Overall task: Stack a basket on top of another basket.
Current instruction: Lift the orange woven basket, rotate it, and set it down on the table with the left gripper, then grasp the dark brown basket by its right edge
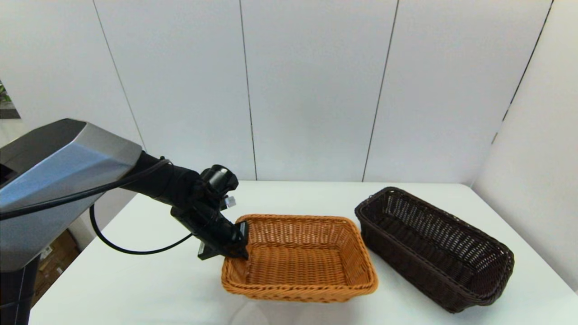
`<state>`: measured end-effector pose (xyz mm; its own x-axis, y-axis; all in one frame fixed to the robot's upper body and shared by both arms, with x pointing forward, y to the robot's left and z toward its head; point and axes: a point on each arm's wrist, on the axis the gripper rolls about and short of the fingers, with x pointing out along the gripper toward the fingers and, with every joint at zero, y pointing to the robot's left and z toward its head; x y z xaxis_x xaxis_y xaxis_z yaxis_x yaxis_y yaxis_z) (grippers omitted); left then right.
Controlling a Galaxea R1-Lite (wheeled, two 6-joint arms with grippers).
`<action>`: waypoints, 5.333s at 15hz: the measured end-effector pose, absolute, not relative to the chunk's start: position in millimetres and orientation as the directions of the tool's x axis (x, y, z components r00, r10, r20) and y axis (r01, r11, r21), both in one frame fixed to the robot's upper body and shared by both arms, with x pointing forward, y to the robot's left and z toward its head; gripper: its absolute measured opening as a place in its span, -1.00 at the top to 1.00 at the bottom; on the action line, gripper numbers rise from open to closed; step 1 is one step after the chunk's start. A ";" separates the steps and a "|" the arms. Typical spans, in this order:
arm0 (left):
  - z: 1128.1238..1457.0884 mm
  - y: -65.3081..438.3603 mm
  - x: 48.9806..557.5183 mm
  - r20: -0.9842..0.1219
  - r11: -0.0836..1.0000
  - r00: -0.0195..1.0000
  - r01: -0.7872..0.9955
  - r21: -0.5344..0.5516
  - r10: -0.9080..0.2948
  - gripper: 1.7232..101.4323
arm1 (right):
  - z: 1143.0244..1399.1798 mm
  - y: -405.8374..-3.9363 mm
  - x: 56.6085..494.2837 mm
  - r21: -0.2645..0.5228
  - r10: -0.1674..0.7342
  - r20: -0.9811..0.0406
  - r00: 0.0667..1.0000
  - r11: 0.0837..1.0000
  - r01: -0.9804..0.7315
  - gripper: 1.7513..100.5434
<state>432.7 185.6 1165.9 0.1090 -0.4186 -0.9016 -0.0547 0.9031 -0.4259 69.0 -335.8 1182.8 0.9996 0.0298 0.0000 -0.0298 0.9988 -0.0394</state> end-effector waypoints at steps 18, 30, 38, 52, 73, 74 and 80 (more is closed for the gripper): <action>1158.0 183.4 438.4 -0.896 0.900 0.134 -0.048 -0.432 -0.423 0.73 | 1182.8 -335.8 69.0 -0.039 0.030 0.000 1.000 0.999 -0.030 -1.00; 1148.3 182.1 439.6 -0.903 0.905 0.113 -0.052 -0.423 -0.415 0.73 | 1182.8 -335.8 69.0 -0.039 0.030 0.000 1.000 0.999 -0.030 -1.00; 1148.8 182.6 439.7 -0.904 0.907 0.117 -0.055 -0.418 -0.410 0.73 | 1182.8 -335.8 69.0 -0.039 0.030 0.000 1.000 0.999 -0.030 -1.00; 1182.5 186.4 441.1 -0.866 0.890 0.237 -0.006 -0.455 -0.441 -0.64 | 1182.8 -335.8 69.0 -0.039 0.030 0.000 1.000 0.999 -0.030 -1.00; 1356.0 310.8 182.3 -0.387 0.906 0.820 0.402 -0.134 -0.421 -0.91 | 1182.8 -335.8 69.0 -0.039 0.030 0.000 1.000 0.999 -0.030 -1.00; 1349.6 315.5 166.4 -0.365 0.913 0.839 0.396 -0.097 -0.403 -0.91 | 1182.8 -335.8 69.0 -0.039 0.030 0.000 1.000 0.999 -0.030 -1.00; 1292.5 327.6 97.8 -0.264 0.950 0.928 0.297 0.096 -0.263 -0.91 | 1182.8 -335.8 69.0 -0.039 0.030 0.000 1.000 0.999 -0.030 -1.00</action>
